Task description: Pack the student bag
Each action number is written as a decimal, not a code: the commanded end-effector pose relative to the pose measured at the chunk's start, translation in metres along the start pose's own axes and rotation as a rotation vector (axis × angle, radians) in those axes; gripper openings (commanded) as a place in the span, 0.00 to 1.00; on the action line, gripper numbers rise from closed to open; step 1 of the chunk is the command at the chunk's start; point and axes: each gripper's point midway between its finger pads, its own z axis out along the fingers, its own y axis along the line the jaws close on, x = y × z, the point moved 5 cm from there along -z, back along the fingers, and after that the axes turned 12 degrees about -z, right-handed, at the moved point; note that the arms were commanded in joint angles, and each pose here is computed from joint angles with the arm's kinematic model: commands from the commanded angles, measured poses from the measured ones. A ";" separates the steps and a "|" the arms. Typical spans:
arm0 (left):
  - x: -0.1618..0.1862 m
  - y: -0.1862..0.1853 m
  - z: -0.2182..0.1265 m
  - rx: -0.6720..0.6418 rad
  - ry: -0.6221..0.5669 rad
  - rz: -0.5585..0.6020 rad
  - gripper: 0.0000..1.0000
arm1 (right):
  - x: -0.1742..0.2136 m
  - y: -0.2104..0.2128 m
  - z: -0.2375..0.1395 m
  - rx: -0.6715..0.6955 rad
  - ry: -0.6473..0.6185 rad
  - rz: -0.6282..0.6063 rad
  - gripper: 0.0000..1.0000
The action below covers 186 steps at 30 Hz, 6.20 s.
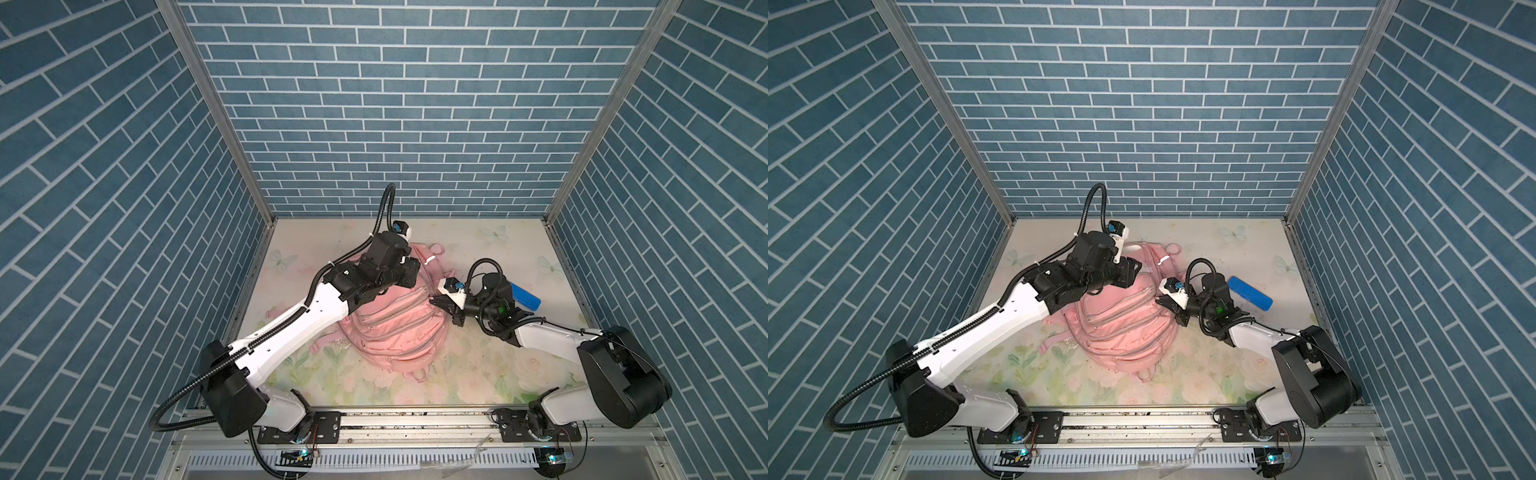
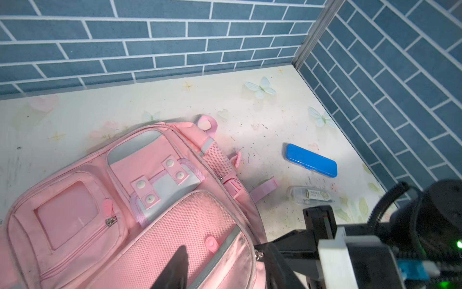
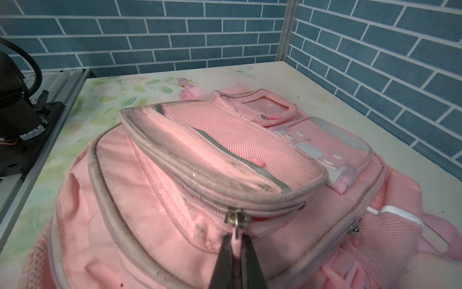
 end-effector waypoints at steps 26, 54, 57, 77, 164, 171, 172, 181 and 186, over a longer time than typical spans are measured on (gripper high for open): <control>0.072 0.012 0.116 -0.580 0.552 0.141 0.43 | -0.011 0.016 0.005 0.263 -0.010 -0.248 0.00; -0.084 -0.002 0.150 0.087 0.111 -0.765 0.00 | -0.030 0.046 0.028 -0.076 -0.023 -0.198 0.00; -0.082 -0.002 0.153 0.049 0.130 -0.735 0.00 | -0.039 0.046 0.029 -0.102 -0.043 -0.191 0.00; -0.024 0.006 0.092 0.076 0.070 -0.949 0.00 | -0.031 -0.022 0.005 -0.025 0.072 -0.181 0.00; -0.087 -0.023 0.195 0.108 0.104 -0.739 0.00 | 0.009 0.020 -0.003 -0.115 0.172 -0.179 0.00; -0.071 -0.019 0.191 0.057 0.168 -0.428 0.33 | 0.004 0.000 -0.005 0.008 0.169 -0.101 0.00; -0.067 -0.016 0.185 0.023 0.178 -0.356 0.38 | 0.003 -0.004 -0.007 0.027 0.156 -0.091 0.00; -0.033 -0.017 0.136 -0.110 0.262 0.072 0.51 | -0.008 -0.016 -0.021 0.136 0.098 -0.113 0.00; -0.002 -0.039 0.134 -0.116 0.362 0.209 0.52 | -0.012 -0.015 -0.026 0.166 0.071 -0.153 0.00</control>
